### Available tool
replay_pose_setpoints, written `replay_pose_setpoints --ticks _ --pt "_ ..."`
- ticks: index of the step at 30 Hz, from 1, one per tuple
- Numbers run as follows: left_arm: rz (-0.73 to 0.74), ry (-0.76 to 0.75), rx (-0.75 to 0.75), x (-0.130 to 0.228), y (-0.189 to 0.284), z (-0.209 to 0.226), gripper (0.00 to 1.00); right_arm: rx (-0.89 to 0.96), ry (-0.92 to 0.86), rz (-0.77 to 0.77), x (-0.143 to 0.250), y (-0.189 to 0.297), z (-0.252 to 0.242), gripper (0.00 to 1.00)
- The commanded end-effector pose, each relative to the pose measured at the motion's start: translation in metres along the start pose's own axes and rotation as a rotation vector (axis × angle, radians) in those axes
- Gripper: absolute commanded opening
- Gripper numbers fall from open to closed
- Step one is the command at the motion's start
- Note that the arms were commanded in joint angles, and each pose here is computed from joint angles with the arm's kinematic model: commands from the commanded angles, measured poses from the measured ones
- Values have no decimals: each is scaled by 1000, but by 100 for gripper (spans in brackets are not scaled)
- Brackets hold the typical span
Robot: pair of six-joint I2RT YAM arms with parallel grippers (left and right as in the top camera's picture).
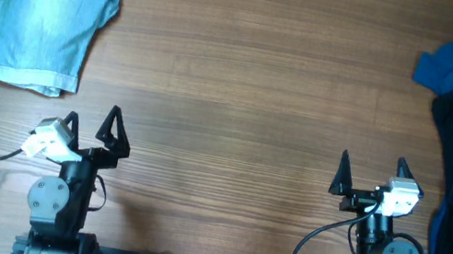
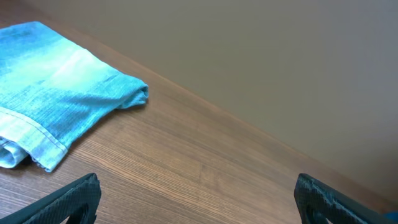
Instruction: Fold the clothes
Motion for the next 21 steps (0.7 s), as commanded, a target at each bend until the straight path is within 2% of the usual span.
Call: replay_pose_setpoints --ticks 1,5,10,12,15,21 --pt "-8 -3 -21 10 1 8 100 -11 8 -12 -2 1 1 100" --pt "9 -82 -20 13 2 8 100 -11 9 -12 -2 1 1 100" --pt "25 -388 84 19 4 -9 100 -11 9 -12 -2 1 1 100" --pt "26 -458 105 20 4 -13 100 -11 9 -12 -2 1 1 100" --pt "26 -514 123 22 5 -17 100 -11 8 -12 -2 1 1 100" --pt "16 -512 121 20 5 -17 100 -11 9 -12 -2 1 1 100"
Point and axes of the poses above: each gripper's point midway between its finger pads, its own y axis back along the fingers, its own z axis along the line the jaws close on, x = y × z, the point moved 2 cm from there along y, back along the fingers, and after that the axes turned 4 degrees about -y, right-handed, at the moved point
